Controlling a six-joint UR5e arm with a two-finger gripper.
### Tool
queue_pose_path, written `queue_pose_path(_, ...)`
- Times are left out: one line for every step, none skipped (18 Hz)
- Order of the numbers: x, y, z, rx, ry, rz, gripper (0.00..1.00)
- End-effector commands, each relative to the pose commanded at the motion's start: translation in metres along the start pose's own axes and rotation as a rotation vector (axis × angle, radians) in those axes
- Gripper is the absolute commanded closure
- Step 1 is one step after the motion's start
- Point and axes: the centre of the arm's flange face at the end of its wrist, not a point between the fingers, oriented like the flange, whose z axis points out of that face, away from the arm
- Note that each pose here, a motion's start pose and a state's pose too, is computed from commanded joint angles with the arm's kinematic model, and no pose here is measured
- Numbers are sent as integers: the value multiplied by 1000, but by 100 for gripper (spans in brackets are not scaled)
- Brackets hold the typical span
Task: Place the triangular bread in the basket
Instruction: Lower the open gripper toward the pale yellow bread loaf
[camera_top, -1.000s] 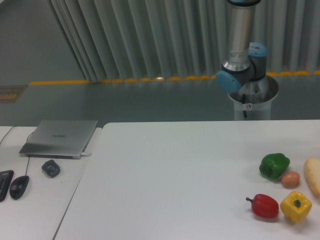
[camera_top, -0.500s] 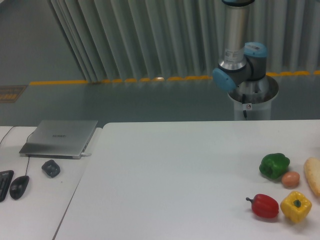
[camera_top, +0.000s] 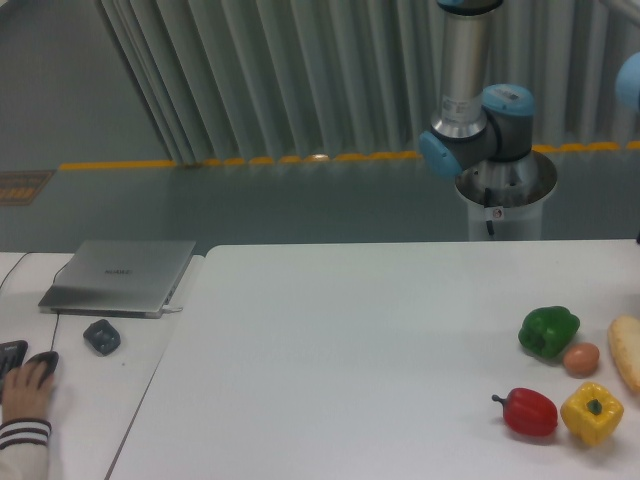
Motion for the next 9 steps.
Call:
queue_pose_path(2,-12,6,-25,-3,21,0)
queue_pose_path(5,-22,10,-39,-8,41,0)
queue_pose_path(2,-26,11,-43,-9,47,0)
queue_pose_path(-1,-28,12,-44,-11,50,0)
queue_pose_path(-1,-29,13,-43,-9,59,0)
queue_pose_path(-2,-28,11,-43,-13,58,0)
queue_pose_path(-3,-29,10,-42,-15,60,0)
queue_pose_path(-4,-29,7,-39,-21,60,0)
queue_pose_path(-5,-29,7,-39,-21,60,0)
